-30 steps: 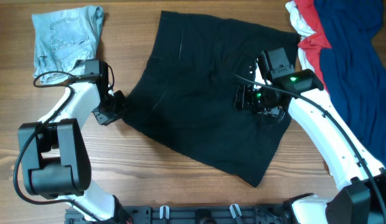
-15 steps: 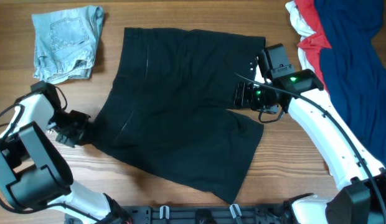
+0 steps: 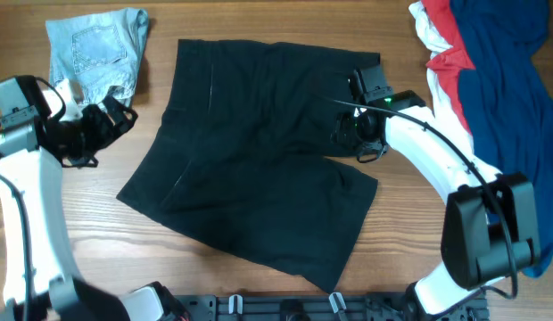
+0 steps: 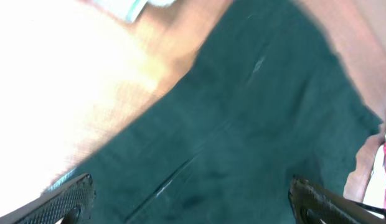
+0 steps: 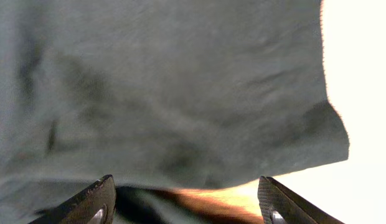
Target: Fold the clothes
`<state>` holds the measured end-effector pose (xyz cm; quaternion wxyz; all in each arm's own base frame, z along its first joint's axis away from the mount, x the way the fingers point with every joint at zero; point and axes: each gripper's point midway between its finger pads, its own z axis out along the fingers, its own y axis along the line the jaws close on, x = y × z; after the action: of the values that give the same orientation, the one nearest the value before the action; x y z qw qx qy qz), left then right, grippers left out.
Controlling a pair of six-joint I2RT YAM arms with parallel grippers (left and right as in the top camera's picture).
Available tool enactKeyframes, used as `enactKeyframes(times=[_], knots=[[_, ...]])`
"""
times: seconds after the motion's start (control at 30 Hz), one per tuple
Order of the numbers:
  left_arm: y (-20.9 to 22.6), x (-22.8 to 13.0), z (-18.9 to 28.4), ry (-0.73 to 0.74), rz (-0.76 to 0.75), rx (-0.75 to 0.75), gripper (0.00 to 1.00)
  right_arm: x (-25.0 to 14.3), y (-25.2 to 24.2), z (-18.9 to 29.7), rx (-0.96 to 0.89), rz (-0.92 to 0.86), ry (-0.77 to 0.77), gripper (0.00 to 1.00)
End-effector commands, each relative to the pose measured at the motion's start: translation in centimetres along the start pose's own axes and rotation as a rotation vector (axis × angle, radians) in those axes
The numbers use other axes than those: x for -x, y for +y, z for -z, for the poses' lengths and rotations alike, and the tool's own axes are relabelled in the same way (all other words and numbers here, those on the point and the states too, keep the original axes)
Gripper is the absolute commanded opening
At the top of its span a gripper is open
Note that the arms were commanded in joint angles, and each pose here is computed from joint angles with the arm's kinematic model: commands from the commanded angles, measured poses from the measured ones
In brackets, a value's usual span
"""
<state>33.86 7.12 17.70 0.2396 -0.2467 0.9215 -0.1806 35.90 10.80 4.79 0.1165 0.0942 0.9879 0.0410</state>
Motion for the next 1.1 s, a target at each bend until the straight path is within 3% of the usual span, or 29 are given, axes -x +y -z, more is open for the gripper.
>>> enactKeyframes(times=[0.0,0.3,0.5,0.6,0.77,0.93,1.07], knots=[[-3.1,1.1,2.8,-0.121,-0.124,-0.040,1.00,-0.5,-1.9,-2.7,-0.119,0.004,0.025,0.73],[-4.6,1.6,3.7,-0.179,-0.183,-0.045,1.00,-0.7,-3.0,-9.7,-0.147,-0.017,0.073,0.71],[-4.8,2.2,3.6,-0.203,-0.193,-0.051,1.00,1.2,-7.8,-15.5,-0.096,-0.111,0.076,0.70],[-5.6,2.5,3.4,-0.214,-0.193,-0.068,1.00,2.5,-8.7,-15.4,-0.003,-0.129,0.082,0.70],[-4.9,3.0,2.6,-0.212,-0.109,-0.042,0.99,0.7,-8.0,-13.6,0.024,-0.105,0.230,0.72],[-3.4,2.5,1.9,-0.178,-0.086,0.029,1.00,-3.2,-11.2,-11.3,-0.196,-0.257,0.394,0.72],[-2.5,2.9,2.0,-0.202,-0.085,0.080,1.00,-0.6,-10.4,-9.3,-0.154,-0.218,0.312,0.81]])
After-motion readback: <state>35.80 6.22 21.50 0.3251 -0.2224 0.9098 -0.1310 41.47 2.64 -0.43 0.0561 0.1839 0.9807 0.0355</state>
